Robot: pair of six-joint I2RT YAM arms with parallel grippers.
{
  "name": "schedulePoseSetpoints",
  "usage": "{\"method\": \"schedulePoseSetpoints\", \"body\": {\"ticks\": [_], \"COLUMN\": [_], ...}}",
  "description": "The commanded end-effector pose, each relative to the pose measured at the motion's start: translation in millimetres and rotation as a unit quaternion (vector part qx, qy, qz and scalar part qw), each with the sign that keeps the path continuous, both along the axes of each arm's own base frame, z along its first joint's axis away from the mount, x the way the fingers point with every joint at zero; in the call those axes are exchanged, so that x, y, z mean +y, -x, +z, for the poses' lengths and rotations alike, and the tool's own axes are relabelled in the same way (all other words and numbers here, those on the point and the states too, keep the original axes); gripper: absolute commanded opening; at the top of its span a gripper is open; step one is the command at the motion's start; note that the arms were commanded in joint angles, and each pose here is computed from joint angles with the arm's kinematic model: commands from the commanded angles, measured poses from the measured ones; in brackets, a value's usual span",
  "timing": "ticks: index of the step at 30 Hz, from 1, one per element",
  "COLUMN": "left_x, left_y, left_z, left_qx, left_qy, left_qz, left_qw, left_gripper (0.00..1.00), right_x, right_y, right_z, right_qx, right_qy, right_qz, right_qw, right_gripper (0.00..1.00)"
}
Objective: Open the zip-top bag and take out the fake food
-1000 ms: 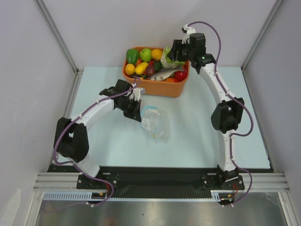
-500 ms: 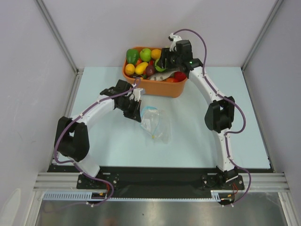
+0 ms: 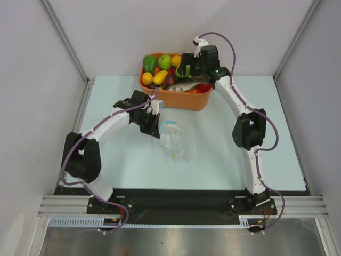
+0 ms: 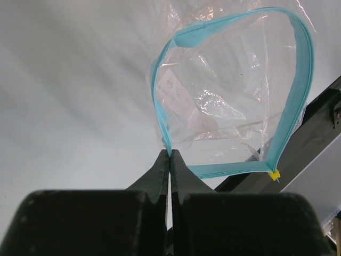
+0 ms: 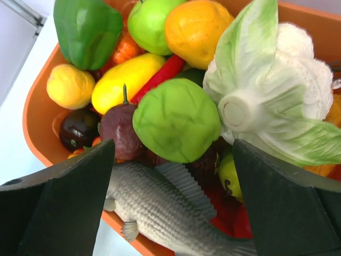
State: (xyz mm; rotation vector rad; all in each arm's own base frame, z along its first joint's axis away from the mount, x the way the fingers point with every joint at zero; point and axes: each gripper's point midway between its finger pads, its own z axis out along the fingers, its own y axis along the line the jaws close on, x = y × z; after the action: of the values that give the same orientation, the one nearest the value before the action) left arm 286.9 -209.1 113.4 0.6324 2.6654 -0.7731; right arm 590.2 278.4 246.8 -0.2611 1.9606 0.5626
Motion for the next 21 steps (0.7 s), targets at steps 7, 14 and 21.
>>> {"method": "schedulePoseSetpoints", "body": {"ticks": [7, 14, 21], "left_x": [-4.2, -1.9, -0.9], "left_y": [-8.9, -13.9, -16.7], "left_z": [19.9, 35.4, 52.6], "left_qx": [-0.04, -0.066, -0.085], "left_qy": [0.011, 0.019, 0.03], "left_qz": [-0.002, 0.016, 0.027], "left_qw": [0.999, 0.998, 0.996], "left_gripper": [0.0, 0.14, 0.94], "right_x": [-25.6, -68.4, -118.6], "right_y": [34.8, 106.5, 178.0], "right_z": [62.7, 83.5, 73.7], "right_qx": [-0.095, -0.108, -0.076], "right_qy": [0.017, 0.034, 0.031], "right_qz": [-0.014, -0.036, -0.082], "right_qw": [0.995, 0.993, 0.993], "right_gripper": [0.98, 0.99, 0.99]}}
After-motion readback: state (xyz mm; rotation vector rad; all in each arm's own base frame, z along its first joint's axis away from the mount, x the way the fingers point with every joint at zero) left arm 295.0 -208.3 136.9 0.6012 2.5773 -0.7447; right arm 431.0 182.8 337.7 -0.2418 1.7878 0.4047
